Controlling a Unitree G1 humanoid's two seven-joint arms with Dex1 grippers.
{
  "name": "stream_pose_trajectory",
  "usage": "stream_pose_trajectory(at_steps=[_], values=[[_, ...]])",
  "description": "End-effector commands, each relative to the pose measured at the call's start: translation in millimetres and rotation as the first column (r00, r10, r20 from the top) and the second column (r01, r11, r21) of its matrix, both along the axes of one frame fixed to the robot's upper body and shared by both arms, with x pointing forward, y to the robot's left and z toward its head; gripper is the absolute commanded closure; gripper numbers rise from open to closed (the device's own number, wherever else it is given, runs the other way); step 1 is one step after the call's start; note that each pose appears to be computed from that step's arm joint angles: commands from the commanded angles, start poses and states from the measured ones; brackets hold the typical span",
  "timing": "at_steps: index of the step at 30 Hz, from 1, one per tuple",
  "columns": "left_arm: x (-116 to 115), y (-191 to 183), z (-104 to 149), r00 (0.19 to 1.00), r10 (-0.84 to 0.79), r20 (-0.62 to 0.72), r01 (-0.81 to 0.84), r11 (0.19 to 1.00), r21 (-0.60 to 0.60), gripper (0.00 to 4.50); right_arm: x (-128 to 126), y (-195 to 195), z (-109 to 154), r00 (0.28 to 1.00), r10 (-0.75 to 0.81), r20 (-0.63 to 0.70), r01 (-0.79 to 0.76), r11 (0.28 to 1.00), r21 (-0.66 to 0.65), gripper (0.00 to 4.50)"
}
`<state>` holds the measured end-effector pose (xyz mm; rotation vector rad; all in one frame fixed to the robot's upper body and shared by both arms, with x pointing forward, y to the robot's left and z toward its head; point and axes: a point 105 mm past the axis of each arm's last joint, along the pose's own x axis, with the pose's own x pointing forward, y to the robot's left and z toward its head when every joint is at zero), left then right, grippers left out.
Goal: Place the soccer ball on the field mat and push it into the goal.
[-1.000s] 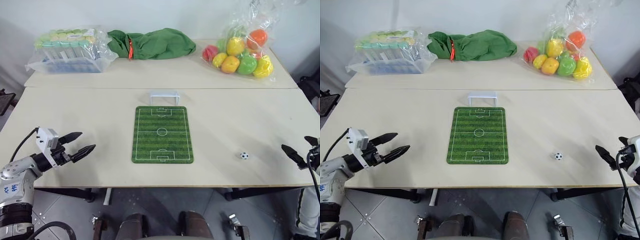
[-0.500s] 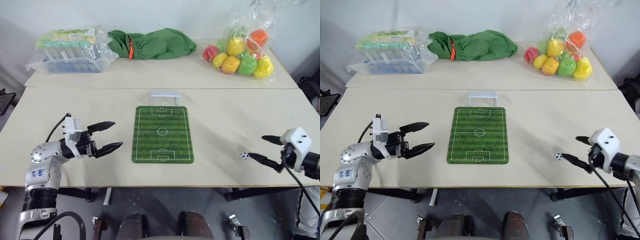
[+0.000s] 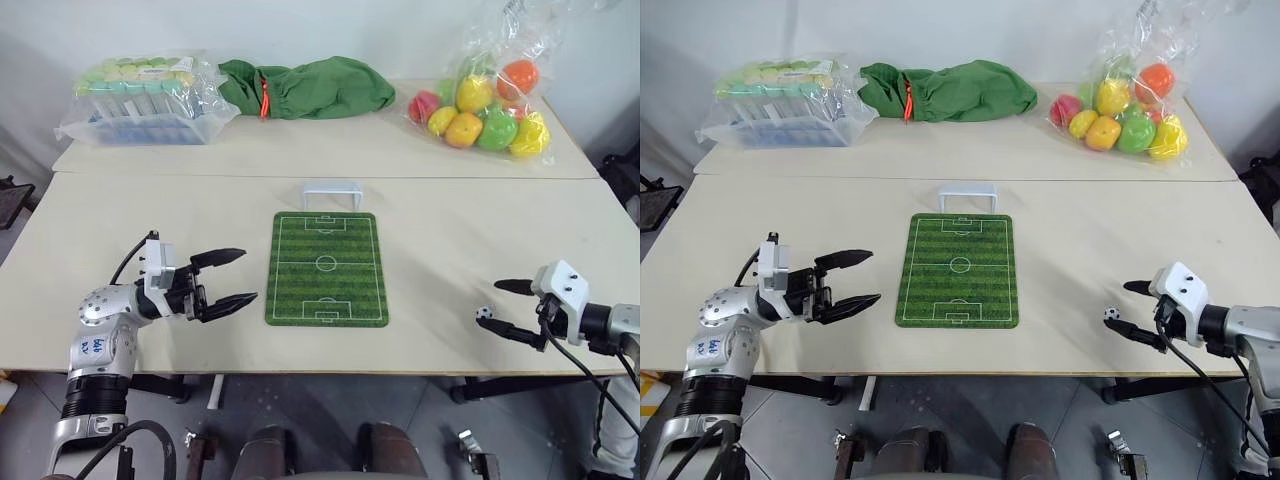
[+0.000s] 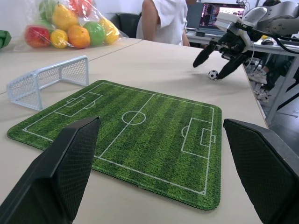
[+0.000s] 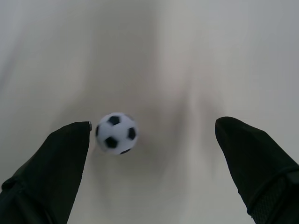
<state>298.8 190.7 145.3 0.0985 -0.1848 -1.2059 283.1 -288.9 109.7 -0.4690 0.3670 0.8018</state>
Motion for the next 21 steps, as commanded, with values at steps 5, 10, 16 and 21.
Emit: stream_pose_trajectory(at_steps=[5,10,16,21], values=[[-3,2,2,1.0,0.006,0.027,-0.007,1.0,0.004,0.0,0,8,-6,1.0,0.022,0.005,-0.022,1.0,0.013,0.41],[-4,4,-1,1.0,0.006,0.023,-0.006,1.0,0.008,0.0,6,13,-5,0.999,0.035,0.032,-0.035,0.999,0.015,1.88],[-6,6,-3,0.999,0.021,0.027,-0.021,1.0,0.004,0.0,10,18,-3,0.998,0.05,0.044,-0.052,0.998,0.022,3.66],[-18,17,-13,0.999,0.033,0.007,-0.033,0.999,0.027,0.0,14,34,16,0.99,0.101,0.102,-0.104,0.994,0.029,3.66]])
